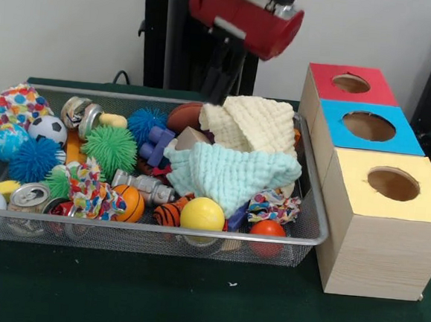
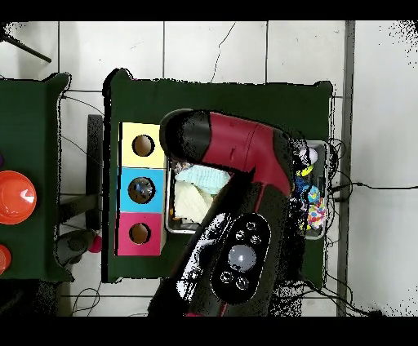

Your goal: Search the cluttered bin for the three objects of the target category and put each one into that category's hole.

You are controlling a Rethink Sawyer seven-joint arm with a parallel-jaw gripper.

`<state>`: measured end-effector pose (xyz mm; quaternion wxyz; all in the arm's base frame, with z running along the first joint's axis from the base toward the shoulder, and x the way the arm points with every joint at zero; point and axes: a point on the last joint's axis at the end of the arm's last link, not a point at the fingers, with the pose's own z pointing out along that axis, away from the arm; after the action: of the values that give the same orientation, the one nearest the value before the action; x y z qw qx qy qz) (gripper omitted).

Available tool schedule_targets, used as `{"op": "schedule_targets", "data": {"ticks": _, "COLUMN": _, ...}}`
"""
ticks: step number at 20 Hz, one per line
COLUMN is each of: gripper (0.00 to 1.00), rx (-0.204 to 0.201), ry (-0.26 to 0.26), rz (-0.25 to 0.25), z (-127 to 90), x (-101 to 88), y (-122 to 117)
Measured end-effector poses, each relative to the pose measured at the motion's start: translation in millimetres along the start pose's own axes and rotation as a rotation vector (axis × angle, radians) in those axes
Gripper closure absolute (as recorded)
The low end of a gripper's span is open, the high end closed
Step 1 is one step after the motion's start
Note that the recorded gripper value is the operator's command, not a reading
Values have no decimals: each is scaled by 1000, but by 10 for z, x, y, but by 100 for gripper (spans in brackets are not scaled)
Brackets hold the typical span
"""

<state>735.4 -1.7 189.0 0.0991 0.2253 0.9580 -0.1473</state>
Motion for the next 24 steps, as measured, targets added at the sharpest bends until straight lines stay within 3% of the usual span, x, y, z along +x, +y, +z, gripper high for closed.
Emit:
{"op": "schedule_targets", "data": {"ticks": 1, "gripper": 100, "rx": -8, "ry": -84, "rz": -12, "z": 88, "x": -93, "y": 13}}
{"op": "schedule_targets", "data": {"ticks": 3, "gripper": 100, "rx": -18, "ry": -155, "rz": -17, "z": 154, "x": -176, "y": 22}}
{"op": "schedule_targets", "data": {"ticks": 5, "gripper": 100, "rx": -48, "ry": -318, "rz": -21, "z": 280, "x": -375, "y": 43}}
{"op": "schedule_targets", "data": {"ticks": 7, "gripper": 100, "rx": -71, "ry": -430, "rz": -19, "z": 346, "x": -520, "y": 47}}
{"op": "schedule_targets", "data": {"ticks": 9, "gripper": 100, "rx": -85, "ry": -500, "rz": -9, "z": 397, "x": -629, "y": 25}}
{"op": "schedule_targets", "data": {"ticks": 11, "gripper": 100, "rx": -90, "ry": -528, "rz": 8, "z": 445, "x": -702, "y": -31}}
{"op": "schedule_targets", "data": {"ticks": 24, "gripper": 100, "rx": -73, "ry": -506, "rz": 79, "z": 564, "x": -871, "y": -336}}
